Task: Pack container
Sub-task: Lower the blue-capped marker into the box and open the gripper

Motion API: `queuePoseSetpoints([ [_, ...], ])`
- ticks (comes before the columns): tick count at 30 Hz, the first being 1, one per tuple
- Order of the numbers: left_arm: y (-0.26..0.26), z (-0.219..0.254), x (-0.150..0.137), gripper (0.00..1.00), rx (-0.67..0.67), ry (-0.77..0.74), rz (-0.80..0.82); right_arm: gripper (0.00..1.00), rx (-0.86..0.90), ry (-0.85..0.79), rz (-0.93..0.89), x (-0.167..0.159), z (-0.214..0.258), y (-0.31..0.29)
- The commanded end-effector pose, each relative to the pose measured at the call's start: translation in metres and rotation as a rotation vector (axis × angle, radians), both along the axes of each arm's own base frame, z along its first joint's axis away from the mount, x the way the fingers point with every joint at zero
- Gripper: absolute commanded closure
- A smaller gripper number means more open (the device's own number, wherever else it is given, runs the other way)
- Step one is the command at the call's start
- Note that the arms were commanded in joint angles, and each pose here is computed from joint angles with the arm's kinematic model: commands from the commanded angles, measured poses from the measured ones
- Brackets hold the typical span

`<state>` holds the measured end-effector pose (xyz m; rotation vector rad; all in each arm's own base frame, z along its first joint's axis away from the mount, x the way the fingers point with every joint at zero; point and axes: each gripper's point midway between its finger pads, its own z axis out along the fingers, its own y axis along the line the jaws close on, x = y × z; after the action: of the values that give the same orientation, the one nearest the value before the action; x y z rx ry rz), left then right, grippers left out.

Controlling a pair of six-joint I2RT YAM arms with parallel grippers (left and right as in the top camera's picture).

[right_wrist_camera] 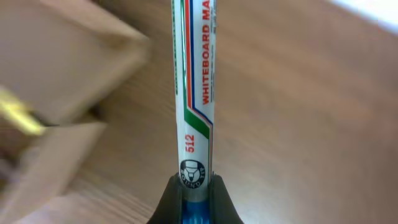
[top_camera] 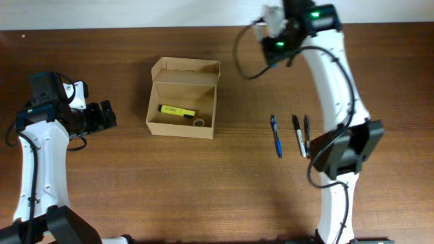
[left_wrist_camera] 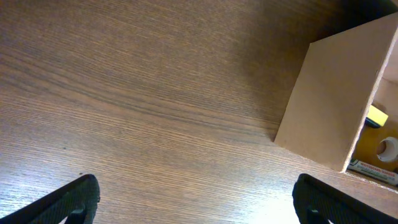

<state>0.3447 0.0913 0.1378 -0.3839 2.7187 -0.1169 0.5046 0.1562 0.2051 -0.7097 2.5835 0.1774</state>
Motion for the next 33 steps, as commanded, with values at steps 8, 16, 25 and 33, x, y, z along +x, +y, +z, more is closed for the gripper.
queuePoseSetpoints([
  [8,-0.001,-0.002,0.000,0.00,-0.007,0.001,-0.019,0.96,-0.152,-0.091,0.755,-0.082,-0.008,0.147],
  [16,-0.001,-0.002,0.000,0.00,-0.007,0.001,-0.019,0.96,-0.178,-0.019,0.915,-0.107,-0.077,0.196],
  [25,-0.001,-0.002,0.000,0.00,-0.007,0.001,-0.019,0.96,-0.194,0.082,0.925,-0.111,-0.143,0.194],
  [33,-0.001,-0.002,0.000,0.00,-0.007,0.001,-0.019,0.96,-0.200,0.129,0.925,-0.120,-0.174,0.189],
])
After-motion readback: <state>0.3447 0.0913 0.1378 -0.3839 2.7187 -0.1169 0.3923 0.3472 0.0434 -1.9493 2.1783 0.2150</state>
